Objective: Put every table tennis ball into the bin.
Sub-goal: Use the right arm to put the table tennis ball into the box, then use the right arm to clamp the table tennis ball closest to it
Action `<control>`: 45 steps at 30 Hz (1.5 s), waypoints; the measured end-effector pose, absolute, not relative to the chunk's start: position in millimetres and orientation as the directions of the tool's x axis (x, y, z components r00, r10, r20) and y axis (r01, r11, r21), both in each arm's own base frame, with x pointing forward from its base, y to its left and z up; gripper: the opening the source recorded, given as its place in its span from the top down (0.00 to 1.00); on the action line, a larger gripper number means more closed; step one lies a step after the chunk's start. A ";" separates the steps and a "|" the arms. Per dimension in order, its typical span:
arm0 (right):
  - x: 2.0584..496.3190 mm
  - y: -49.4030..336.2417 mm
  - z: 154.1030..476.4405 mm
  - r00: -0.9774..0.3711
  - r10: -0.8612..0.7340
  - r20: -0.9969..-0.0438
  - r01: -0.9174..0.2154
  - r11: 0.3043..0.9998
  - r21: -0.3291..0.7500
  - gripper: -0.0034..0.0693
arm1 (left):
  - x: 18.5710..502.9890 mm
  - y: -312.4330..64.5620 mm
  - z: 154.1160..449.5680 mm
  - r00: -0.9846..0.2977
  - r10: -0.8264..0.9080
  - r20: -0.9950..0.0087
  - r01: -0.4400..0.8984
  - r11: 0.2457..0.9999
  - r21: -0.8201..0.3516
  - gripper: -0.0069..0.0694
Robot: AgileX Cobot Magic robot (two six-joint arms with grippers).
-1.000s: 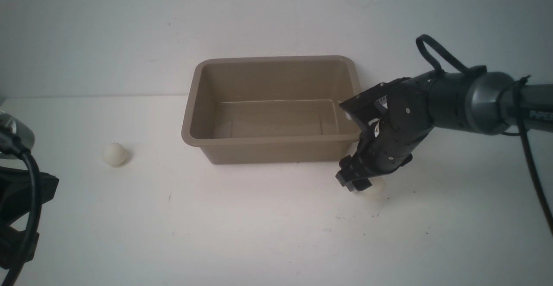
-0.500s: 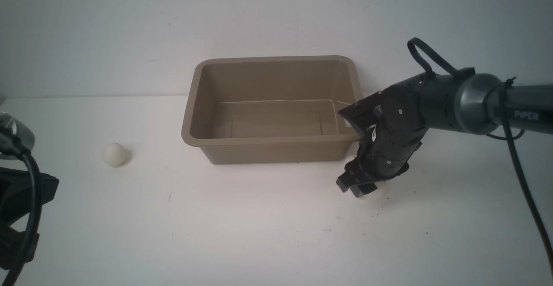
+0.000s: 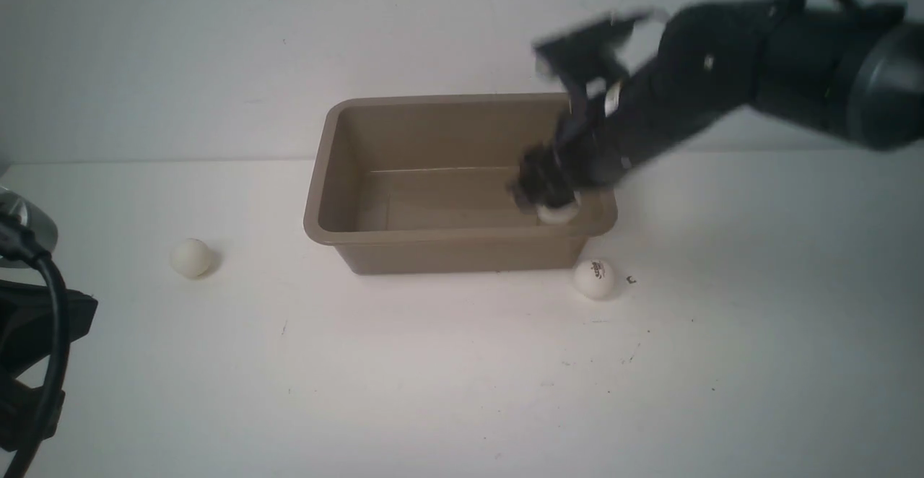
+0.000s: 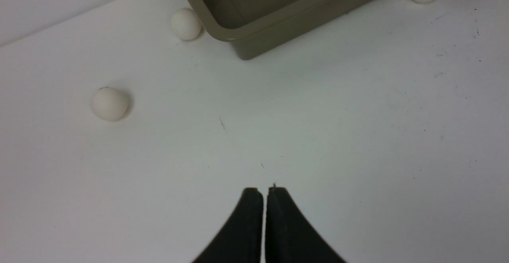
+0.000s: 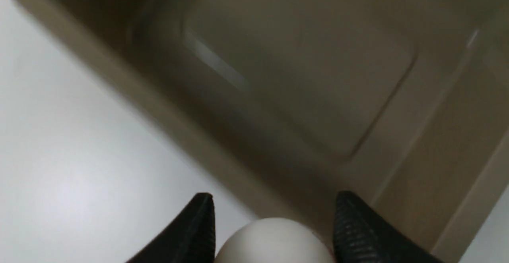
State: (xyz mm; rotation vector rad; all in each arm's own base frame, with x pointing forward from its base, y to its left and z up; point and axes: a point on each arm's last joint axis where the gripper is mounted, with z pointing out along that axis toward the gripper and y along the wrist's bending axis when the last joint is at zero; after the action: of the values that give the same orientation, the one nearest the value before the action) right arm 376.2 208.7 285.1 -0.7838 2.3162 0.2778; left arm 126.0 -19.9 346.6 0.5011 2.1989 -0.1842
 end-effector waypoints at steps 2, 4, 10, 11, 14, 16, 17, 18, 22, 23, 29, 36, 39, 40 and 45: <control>393.7 213.4 303.5 -0.529 -0.436 -0.728 -0.589 0.806 -0.055 0.47 | 126.0 -19.9 346.6 -0.558 0.290 -0.778 0.415 0.909 0.041 0.91; 410.9 219.4 301.5 -0.501 -0.438 -0.746 -0.579 0.811 -0.087 0.47 | 126.0 -19.9 346.6 -0.558 0.290 -0.778 0.415 0.909 0.041 0.91; 443.7 233.4 246.2 -0.559 -0.510 -0.654 -0.592 0.798 -0.116 0.47 | 124.4 -20.7 345.2 -0.571 0.296 -0.766 0.426 0.904 0.031 0.91; 446.6 234.5 237.2 -0.573 -0.518 -0.636 -0.592 0.797 -0.116 0.47 | 124.2 -20.7 345.1 -0.572 0.296 -0.765 0.427 0.904 0.030 0.91; 450.7 235.9 219.4 -0.602 -0.525 -0.601 -0.589 0.801 -0.110 0.42 | 123.6 -21.1 344.5 -0.578 0.299 -0.759 0.432 0.902 0.026 0.91; 451.5 236.3 216.4 -0.610 -0.523 -0.595 -0.586 0.804 -0.105 0.37 | 123.1 -21.3 344.2 -0.582 0.300 -0.756 0.435 0.900 0.023 0.91; 452.1 236.6 217.1 -0.612 -0.518 -0.598 -0.582 0.807 -0.103 0.33 | 122.9 -21.4 343.9 -0.584 0.301 -0.754 0.437 0.899 0.021 0.91; 452.2 236.5 218.4 -0.615 -0.516 -0.597 -0.580 0.808 -0.102 0.30 | 122.9 -21.4 343.9 -0.584 0.301 -0.754 0.437 0.899 0.021 0.91; 451.3 233.0 237.6 -0.621 -0.526 -0.581 -0.570 0.812 -0.127 0.24 | 122.7 -21.5 343.8 -0.585 0.302 -0.752 0.438 0.899 0.020 0.91; 448.1 229.3 250.2 -0.620 -0.537 -0.572 -0.566 0.811 -0.148 0.24 | 122.3 -21.7 343.5 -0.588 0.303 -0.750 0.440 0.898 0.018 0.91; 422.7 203.1 321.8 -0.609 -0.545 -0.576 -0.504 0.827 -0.250 0.24 | 121.2 -22.2 342.6 -0.592 0.318 -0.741 0.454 0.891 0.020 0.91; 388.5 172.7 350.2 -0.702 -0.474 -0.531 -0.467 0.870 -0.159 0.23 | 121.2 -22.2 342.6 -0.589 0.323 -0.741 0.458 0.889 0.024 0.91; 380.7 174.8 318.4 -0.752 -0.493 -0.437 -0.500 0.859 -0.110 0.23 | 121.1 -22.2 342.5 -0.589 0.324 -0.740 0.458 0.888 0.023 0.91; 378.0 175.5 299.9 -0.772 -0.504 -0.388 -0.513 0.854 -0.087 0.23 | 121.1 -22.2 342.5 -0.589 0.324 -0.740 0.458 0.888 0.023 0.91; 367.7 176.0 251.2 -0.806 -0.506 -0.308 -0.525 0.851 -0.024 0.23 | 120.9 -22.3 342.4 -0.591 0.324 -0.738 0.460 0.888 0.022 0.91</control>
State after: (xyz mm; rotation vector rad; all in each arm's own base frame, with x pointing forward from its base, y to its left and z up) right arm 367.7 176.0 251.2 -0.7788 2.7233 0.0891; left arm 120.9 -22.3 342.4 0.5600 2.2516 -0.2174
